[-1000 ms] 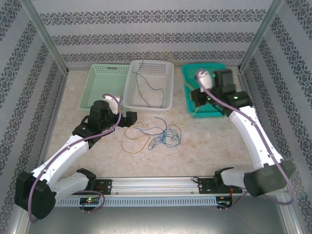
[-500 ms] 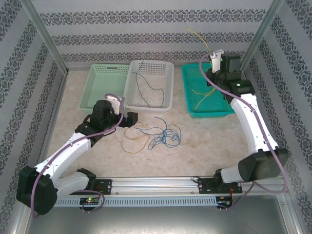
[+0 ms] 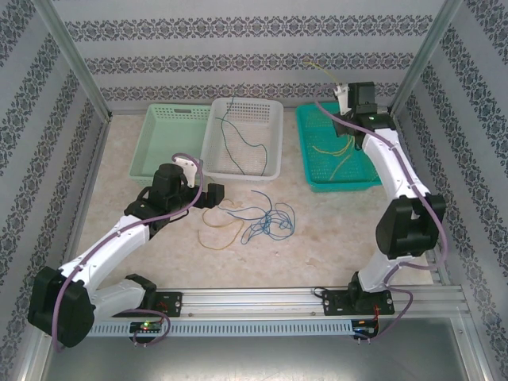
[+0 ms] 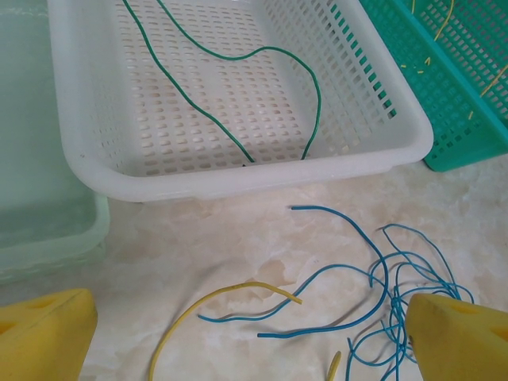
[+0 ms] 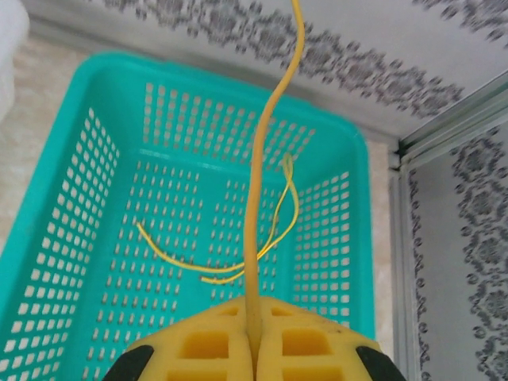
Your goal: Untangle the cables
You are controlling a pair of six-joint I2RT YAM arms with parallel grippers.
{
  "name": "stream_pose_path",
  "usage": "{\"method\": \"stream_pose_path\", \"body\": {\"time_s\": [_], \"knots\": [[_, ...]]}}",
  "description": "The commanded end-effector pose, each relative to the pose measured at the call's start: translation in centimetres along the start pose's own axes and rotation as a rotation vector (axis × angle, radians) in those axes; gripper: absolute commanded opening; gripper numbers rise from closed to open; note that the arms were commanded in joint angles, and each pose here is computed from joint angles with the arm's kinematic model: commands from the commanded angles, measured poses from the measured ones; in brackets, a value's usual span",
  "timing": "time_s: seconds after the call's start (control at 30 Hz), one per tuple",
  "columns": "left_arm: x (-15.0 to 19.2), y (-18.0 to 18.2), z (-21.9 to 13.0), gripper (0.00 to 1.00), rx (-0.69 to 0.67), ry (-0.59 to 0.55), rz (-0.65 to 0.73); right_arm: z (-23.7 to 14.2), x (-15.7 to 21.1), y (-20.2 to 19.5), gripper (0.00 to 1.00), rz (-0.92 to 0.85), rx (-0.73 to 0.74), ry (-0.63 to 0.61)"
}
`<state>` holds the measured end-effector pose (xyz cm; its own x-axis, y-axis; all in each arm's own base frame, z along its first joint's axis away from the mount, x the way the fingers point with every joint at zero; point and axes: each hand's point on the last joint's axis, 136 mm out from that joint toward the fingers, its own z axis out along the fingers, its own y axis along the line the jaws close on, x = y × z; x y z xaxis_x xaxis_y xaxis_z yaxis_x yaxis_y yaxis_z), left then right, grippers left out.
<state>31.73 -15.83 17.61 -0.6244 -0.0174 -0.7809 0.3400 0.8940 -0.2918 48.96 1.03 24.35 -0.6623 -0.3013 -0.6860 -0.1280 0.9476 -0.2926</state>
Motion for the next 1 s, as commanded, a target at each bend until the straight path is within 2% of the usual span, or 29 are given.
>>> {"method": "stream_pose_path", "body": {"time_s": [0.0, 0.13, 0.2, 0.27, 0.33, 0.37, 0.43, 0.5, 0.63, 0.73, 0.87, 0.97], "knots": [[-0.1, 0.1, 0.4, 1.00, -0.007, -0.007, 0.024, 1.7, 2.6, 1.8, 0.00, -0.031, -0.082, 0.124], [-0.2, 0.1, 0.4, 1.00, -0.008, -0.001, 0.025, 4.3, 5.1, 3.1, 0.03, -0.041, -0.127, 0.233], [-0.1, 0.0, 0.3, 1.00, -0.005, 0.000, 0.023, 5.4, 6.5, 3.8, 0.10, -0.051, -0.145, 0.283], [-0.1, 0.0, 0.3, 1.00, -0.006, 0.001, 0.014, 6.3, 7.6, 3.9, 0.21, -0.053, -0.136, 0.321], [0.4, 0.0, 0.4, 0.99, 0.001, 0.014, -0.004, 7.1, 8.5, 3.8, 0.27, -0.049, -0.117, 0.352], [0.6, -0.1, 0.5, 0.98, 0.012, 0.020, -0.013, 7.3, 8.8, 3.8, 0.33, -0.043, -0.113, 0.362], [1.4, -0.4, 0.7, 0.95, 0.034, 0.045, -0.028, 7.3, 8.8, 3.8, 0.65, -0.015, -0.107, 0.368], [2.3, -0.3, 0.8, 0.94, 0.034, 0.071, -0.034, 6.4, 7.6, 3.9, 0.75, 0.028, -0.122, 0.332], [4.2, 0.8, 0.6, 0.92, -0.014, 0.121, -0.048, 2.4, 3.7, 4.6, 0.83, 0.087, -0.174, 0.185], [5.2, 1.8, 0.3, 0.84, -0.079, 0.164, -0.138, -0.7, 1.9, 5.4, 0.86, 0.073, -0.182, 0.107], [7.2, 2.4, 0.6, 0.86, -0.107, 0.184, -0.302, -3.1, 1.7, 6.6, 0.88, 0.078, -0.179, 0.073], [8.0, 3.1, 1.1, 0.87, -0.147, 0.205, -0.351, -4.5, 1.8, 8.1, 0.89, 0.109, -0.232, 0.052]]}}
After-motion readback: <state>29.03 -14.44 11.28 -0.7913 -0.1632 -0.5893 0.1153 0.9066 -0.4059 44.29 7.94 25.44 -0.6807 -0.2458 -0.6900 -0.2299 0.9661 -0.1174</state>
